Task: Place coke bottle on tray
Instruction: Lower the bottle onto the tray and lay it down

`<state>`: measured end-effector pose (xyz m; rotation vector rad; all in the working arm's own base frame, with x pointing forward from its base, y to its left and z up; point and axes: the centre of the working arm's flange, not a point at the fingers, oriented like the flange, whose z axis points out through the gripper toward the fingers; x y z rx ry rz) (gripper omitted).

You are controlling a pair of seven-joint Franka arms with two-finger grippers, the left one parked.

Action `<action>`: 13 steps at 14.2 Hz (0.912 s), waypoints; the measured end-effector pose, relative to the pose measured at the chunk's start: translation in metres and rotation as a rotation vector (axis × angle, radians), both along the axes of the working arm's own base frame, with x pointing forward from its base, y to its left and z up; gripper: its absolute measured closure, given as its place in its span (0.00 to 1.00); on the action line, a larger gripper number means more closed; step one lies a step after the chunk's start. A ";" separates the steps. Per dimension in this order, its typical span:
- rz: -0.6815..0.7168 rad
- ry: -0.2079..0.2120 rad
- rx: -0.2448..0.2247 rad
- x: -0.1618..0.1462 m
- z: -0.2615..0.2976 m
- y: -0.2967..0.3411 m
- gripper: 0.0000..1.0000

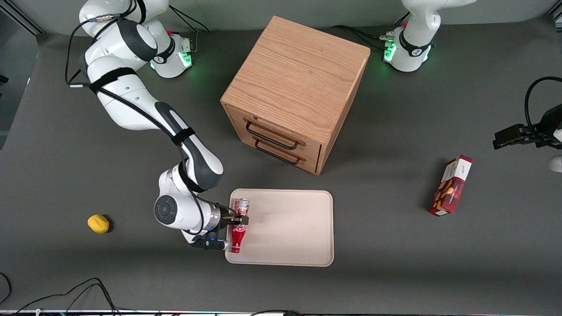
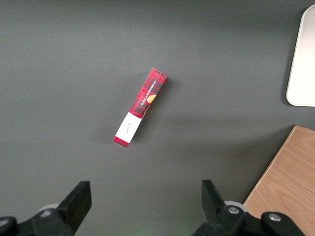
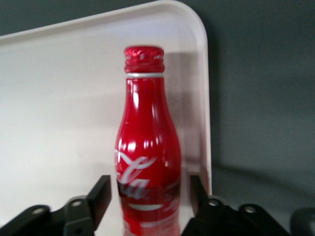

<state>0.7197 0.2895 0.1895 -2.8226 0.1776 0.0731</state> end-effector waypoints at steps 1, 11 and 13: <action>-0.001 0.001 0.000 -0.001 0.000 0.002 0.12; 0.004 -0.005 -0.005 -0.001 0.000 0.005 0.00; -0.002 -0.031 -0.002 0.005 0.011 0.002 0.00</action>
